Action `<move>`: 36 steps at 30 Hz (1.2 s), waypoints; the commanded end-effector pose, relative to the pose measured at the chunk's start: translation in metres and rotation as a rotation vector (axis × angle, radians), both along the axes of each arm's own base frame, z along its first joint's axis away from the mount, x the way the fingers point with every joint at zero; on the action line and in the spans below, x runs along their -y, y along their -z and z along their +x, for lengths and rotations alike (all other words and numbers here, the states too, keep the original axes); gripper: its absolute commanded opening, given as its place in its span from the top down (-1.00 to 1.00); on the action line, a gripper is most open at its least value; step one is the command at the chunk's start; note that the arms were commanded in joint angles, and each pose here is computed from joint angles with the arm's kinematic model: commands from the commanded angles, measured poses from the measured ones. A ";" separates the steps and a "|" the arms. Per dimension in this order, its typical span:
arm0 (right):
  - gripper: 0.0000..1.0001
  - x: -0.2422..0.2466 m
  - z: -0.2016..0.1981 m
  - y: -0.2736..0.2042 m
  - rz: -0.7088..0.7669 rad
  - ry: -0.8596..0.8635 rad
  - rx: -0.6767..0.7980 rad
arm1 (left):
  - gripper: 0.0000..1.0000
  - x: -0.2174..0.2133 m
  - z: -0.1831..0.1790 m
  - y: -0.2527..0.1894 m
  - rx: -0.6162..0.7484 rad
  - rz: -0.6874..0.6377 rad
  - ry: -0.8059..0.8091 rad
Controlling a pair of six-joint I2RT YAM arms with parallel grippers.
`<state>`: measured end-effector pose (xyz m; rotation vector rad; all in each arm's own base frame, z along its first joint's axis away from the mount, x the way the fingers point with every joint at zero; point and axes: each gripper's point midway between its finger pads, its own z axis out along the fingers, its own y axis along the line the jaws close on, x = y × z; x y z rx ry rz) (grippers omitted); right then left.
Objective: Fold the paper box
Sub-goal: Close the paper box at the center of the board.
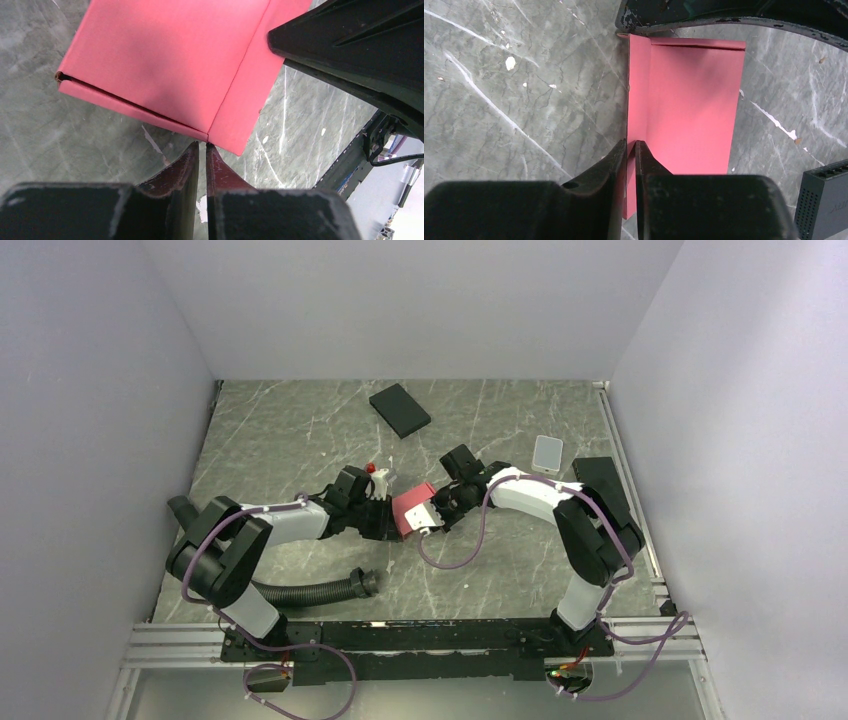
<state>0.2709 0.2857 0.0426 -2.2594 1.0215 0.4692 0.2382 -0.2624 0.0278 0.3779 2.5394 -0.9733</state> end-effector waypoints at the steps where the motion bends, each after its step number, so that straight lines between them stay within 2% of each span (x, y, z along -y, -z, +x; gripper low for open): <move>1: 0.71 0.008 -0.013 0.017 -0.058 -0.018 -0.049 | 0.70 0.010 0.011 -0.012 0.033 -0.042 0.005; 36: 0.54 0.013 -0.010 0.041 -0.153 0.027 -0.101 | 0.70 0.005 0.009 -0.011 0.029 -0.036 0.002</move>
